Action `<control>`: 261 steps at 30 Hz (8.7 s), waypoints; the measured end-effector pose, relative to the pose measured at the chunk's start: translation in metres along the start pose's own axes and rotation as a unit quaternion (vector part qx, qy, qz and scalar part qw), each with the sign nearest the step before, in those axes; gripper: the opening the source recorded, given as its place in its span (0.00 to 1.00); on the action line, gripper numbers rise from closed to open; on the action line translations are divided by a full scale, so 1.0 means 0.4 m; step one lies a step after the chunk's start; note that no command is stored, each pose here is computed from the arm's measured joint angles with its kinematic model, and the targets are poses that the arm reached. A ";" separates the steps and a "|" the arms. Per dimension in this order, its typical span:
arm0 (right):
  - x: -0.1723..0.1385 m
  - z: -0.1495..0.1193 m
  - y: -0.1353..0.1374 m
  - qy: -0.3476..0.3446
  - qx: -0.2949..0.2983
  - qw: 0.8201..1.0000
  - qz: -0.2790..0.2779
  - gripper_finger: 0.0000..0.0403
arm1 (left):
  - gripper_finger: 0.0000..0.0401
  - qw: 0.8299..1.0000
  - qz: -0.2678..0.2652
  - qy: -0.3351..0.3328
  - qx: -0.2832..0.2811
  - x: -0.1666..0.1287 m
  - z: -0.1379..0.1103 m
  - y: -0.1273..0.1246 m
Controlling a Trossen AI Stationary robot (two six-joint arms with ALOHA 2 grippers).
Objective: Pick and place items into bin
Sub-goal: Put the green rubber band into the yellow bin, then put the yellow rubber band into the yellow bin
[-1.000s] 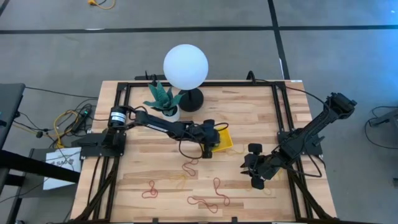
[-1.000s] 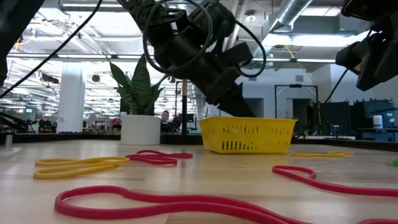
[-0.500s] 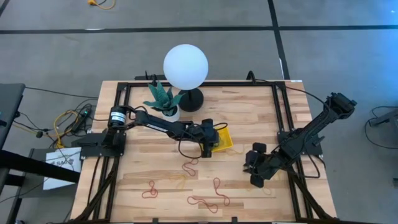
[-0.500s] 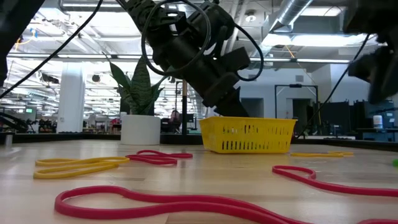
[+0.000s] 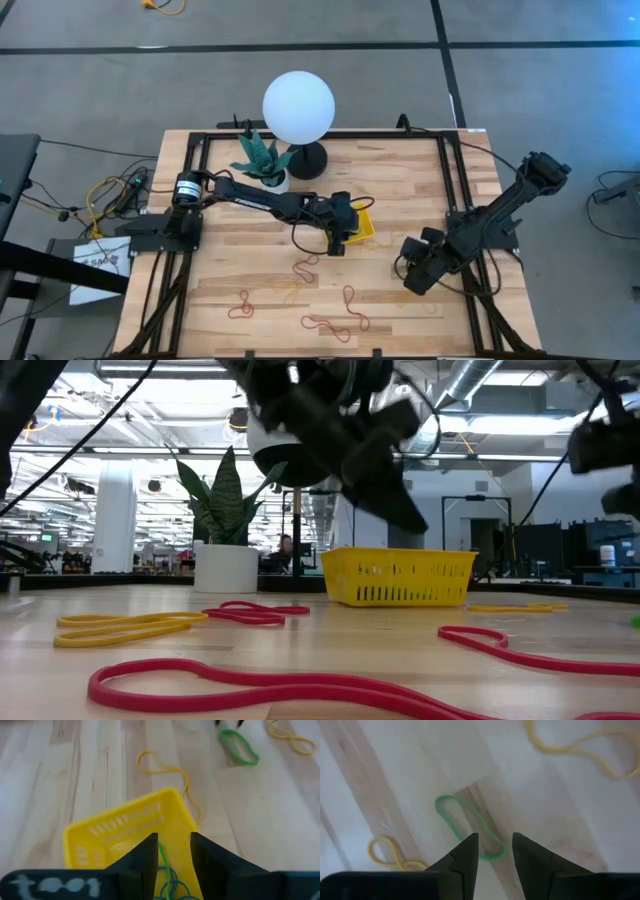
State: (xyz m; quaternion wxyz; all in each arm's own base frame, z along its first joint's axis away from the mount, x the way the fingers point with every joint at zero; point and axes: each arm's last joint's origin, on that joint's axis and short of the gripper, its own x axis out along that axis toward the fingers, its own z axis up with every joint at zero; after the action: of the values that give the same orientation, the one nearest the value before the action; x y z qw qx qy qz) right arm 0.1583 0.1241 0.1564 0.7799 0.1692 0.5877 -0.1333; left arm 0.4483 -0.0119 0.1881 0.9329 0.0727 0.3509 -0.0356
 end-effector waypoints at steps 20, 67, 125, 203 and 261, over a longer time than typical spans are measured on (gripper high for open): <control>0.047 0.024 0.028 0.060 -0.025 0.996 -0.067 0.28 | 0.26 0.993 -0.015 0.061 0.103 -0.457 0.117 -0.087; 0.078 0.057 0.024 0.075 -0.077 0.994 -0.030 0.02 | 0.26 0.969 0.039 -0.225 -0.100 -0.546 -0.382 -0.189; 0.136 0.478 -0.064 -0.001 -0.153 0.977 -0.150 0.05 | 0.26 0.973 0.055 -0.205 -0.096 -0.542 -0.391 -0.187; 0.117 0.125 -0.111 -0.100 -0.199 0.975 -0.006 0.19 | 0.26 0.973 0.040 -0.196 -0.111 -0.540 -0.395 -0.189; 0.043 0.368 -0.044 -0.277 -0.210 0.937 -0.041 0.00 | 0.26 0.978 0.044 -0.180 -0.100 -0.537 -0.403 -0.189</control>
State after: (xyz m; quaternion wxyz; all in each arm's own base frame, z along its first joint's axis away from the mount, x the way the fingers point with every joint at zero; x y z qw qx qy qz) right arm 0.2842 0.0460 0.1749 0.9236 -0.0662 0.3690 -0.0802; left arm 0.1734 -0.0572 0.2018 0.9840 -0.0135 0.1754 0.0282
